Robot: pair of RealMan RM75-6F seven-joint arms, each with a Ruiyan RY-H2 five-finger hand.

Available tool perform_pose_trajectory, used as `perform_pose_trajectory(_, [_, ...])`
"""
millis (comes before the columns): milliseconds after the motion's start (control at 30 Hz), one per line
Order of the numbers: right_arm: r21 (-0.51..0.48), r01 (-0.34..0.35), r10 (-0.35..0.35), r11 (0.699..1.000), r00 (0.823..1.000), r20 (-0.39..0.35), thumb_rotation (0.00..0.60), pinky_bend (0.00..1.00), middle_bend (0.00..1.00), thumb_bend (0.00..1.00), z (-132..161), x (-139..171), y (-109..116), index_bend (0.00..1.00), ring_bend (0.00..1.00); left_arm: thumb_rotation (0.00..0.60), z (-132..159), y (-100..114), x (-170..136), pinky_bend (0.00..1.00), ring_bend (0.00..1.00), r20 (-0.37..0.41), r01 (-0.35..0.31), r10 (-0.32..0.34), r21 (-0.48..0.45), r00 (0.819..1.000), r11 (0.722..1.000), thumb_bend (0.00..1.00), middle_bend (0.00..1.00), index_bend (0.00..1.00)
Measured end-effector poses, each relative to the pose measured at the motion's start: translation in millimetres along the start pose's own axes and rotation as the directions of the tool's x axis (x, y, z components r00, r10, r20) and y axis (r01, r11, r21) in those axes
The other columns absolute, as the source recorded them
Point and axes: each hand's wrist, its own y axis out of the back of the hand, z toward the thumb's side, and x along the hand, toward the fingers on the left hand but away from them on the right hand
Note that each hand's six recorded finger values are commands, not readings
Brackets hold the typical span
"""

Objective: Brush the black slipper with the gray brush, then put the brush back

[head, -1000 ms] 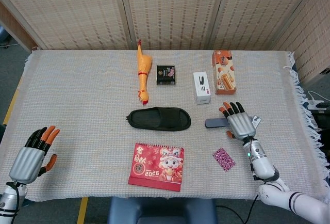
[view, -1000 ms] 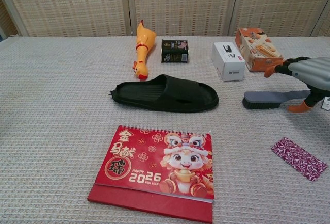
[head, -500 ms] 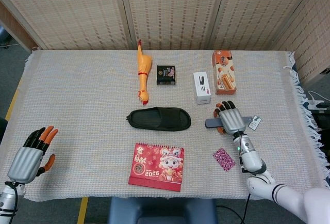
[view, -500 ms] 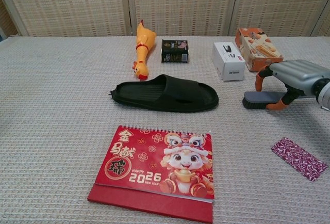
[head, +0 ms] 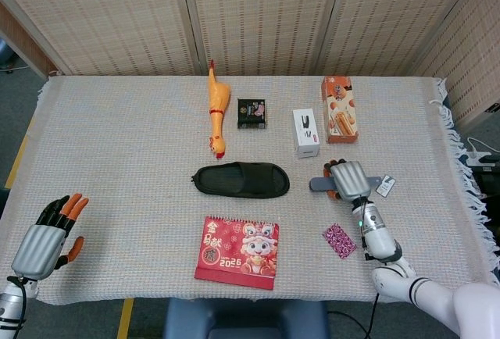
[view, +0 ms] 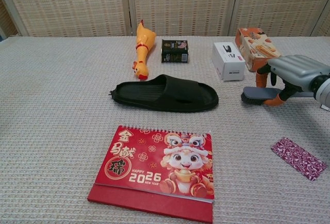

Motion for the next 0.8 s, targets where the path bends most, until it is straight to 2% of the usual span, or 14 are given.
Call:
perform_pose_trajectory(167, [-0.008, 0.006, -0.006, 1.000, 1.000, -0.005, 0.600, 0.71, 0.48, 0.31, 2.0, -3.3, 2.5, 0.78, 0.46, 0.600, -0.1, -0.7, 0.2, 0.09, 0.00, 0.002, 0.003, -0.003, 0.001, 1.000, 1.000, 0.48, 0.00, 0.00])
perform_pose_trajectory(467, [-0.032, 0.066, -0.066, 0.997, 0.998, 0.003, 0.600, 0.77, 0.53, 0.36, -5.4, -5.4, 27.1, 0.84, 0.52, 0.600, 0.1, -0.9, 0.2, 0.09, 0.00, 0.002, 0.003, -0.003, -0.001, 1.000, 1.000, 0.48, 0.00, 0.00])
perform_pose_trajectory(667, [-0.119, 0.085, -0.086, 0.989, 0.996, -0.002, 0.600, 0.78, 0.53, 0.38, -7.1, -4.9, 46.9, 0.84, 0.52, 0.600, 1.1, -1.5, -0.2, 0.09, 0.00, 0.004, 0.006, -0.006, -0.002, 1.000, 1.000, 0.48, 0.00, 0.00])
perform_pose_trajectory(800, [-0.182, 0.069, -0.077, 0.981, 0.996, -0.035, 0.600, 0.78, 0.53, 0.38, -0.7, -0.4, 62.0, 0.84, 0.52, 0.600, 2.3, -2.3, 0.0, 0.09, 0.00, 0.004, 0.015, -0.015, -0.006, 1.000, 1.000, 0.48, 0.00, 0.00])
